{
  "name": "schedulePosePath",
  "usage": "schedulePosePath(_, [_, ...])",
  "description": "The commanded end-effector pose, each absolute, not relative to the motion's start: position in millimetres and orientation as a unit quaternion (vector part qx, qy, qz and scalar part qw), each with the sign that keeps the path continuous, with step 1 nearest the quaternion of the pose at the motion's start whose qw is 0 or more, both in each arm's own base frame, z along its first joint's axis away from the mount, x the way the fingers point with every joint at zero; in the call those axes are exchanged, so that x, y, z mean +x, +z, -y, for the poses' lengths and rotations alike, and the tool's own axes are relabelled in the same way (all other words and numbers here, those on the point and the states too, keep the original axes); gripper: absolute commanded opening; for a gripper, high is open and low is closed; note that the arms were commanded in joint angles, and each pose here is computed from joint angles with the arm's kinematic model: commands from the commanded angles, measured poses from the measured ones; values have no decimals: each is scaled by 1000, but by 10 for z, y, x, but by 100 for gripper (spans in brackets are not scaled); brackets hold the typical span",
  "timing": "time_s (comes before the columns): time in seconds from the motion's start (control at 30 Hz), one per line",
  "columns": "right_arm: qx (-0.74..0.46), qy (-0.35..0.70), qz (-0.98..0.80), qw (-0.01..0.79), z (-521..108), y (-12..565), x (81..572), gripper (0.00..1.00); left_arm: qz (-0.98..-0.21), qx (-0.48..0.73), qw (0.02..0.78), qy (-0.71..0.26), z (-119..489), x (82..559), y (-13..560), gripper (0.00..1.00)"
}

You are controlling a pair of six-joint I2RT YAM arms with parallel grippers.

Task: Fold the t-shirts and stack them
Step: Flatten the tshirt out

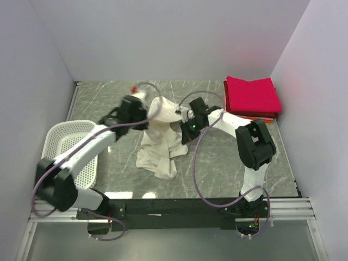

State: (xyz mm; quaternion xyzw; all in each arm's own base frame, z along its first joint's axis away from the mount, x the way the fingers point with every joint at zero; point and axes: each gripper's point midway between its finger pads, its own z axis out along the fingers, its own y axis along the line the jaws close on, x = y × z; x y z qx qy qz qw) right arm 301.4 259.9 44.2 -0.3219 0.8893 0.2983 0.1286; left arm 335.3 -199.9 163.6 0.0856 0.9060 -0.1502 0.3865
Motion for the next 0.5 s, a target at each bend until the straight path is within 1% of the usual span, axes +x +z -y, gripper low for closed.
schedulePosePath(0.0, [-332,200,-882,267,-2221,1227,3671,0,-854,34,481,-193,1614,3363,2542,0])
schedulePosePath(0.03, [-345,171,-872,302,-2135,1446,3862,0,-848,22,495,-189,1449,3386,2661,0])
schedulePosePath(0.07, [-347,148,-871,315,-2026,1571,3932,0,-843,16,504,-186,1353,3360,2798,0])
schedulePosePath(0.1, [-341,112,-868,344,-1873,1781,4120,0,-833,11,521,-185,1264,3311,2953,0])
schedulePosePath(0.2, [-355,65,-849,385,-1653,2167,4311,0,-813,-11,558,-165,977,3230,3259,0])
schedulePosePath(0.33, [-355,14,-836,419,-1474,2466,4415,0,-790,-46,597,-129,669,3140,3505,0])
schedulePosePath(0.47, [-331,-48,-816,471,-1209,2854,4488,0,-763,-84,633,-105,446,2960,3798,0])
